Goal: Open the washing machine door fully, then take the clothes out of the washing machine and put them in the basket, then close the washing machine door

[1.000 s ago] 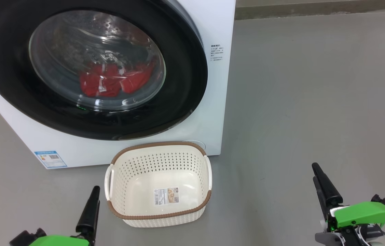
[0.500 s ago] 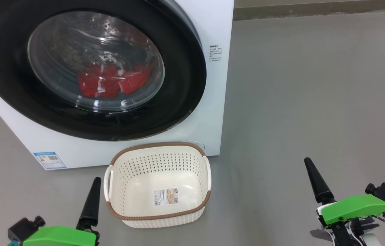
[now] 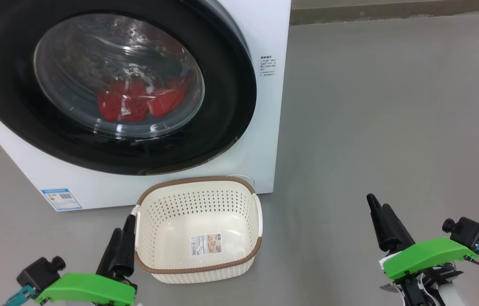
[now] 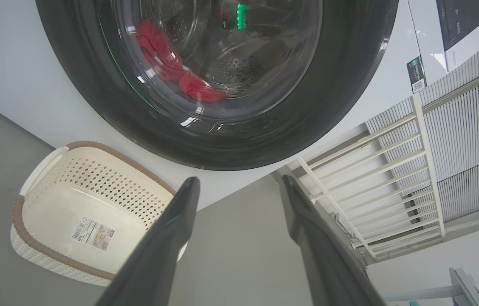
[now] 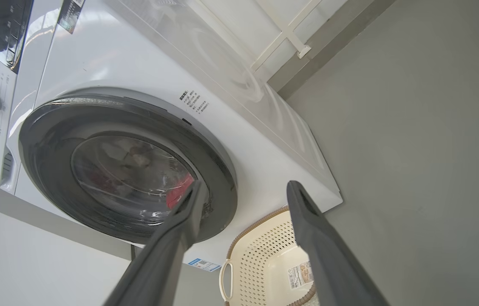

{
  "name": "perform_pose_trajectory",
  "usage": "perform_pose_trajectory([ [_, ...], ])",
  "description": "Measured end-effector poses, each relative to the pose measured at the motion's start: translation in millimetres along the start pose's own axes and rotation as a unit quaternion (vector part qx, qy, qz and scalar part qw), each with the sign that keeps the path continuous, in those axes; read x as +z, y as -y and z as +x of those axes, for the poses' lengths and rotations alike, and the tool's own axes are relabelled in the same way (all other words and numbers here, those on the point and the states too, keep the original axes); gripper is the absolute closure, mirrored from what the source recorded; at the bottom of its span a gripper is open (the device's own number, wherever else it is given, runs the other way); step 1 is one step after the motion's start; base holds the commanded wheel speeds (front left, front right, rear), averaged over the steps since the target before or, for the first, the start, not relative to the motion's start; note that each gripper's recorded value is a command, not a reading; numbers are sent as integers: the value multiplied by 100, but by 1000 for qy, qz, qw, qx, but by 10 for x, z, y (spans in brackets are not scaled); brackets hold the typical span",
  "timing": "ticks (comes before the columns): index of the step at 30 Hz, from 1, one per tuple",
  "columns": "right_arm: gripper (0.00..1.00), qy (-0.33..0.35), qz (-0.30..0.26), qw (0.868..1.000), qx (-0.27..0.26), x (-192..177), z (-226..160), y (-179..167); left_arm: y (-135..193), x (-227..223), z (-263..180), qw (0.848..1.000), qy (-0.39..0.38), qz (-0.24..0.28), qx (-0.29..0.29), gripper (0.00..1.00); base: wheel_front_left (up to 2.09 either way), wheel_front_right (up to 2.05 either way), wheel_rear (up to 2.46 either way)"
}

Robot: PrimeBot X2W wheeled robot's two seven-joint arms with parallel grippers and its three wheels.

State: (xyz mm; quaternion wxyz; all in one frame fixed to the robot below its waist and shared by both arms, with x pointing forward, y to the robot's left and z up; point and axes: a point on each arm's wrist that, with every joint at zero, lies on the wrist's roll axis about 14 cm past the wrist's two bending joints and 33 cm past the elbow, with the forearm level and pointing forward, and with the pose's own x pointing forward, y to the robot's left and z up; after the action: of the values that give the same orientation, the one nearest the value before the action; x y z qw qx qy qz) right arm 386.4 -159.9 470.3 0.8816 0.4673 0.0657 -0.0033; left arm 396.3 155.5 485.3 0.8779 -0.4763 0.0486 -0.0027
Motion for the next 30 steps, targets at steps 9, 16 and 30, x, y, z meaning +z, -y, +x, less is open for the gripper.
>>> perform_pose_trajectory([
  [9, 0, 11, -56, 998, 14, 53, 49, -88, 35, -14, 17, 998, 2, 64, -3, 0, 0, 0, 0],
  [16, 0, 16, -99, 995, 29, 71, 84, -187, 107, -13, 55, 994, 6, 106, -12, 0, 0, 0, 0],
  [30, 0, 28, -180, 982, 56, 89, 151, -345, 222, 29, 125, 981, 24, 193, -27, 0, 0, 0, 0],
])
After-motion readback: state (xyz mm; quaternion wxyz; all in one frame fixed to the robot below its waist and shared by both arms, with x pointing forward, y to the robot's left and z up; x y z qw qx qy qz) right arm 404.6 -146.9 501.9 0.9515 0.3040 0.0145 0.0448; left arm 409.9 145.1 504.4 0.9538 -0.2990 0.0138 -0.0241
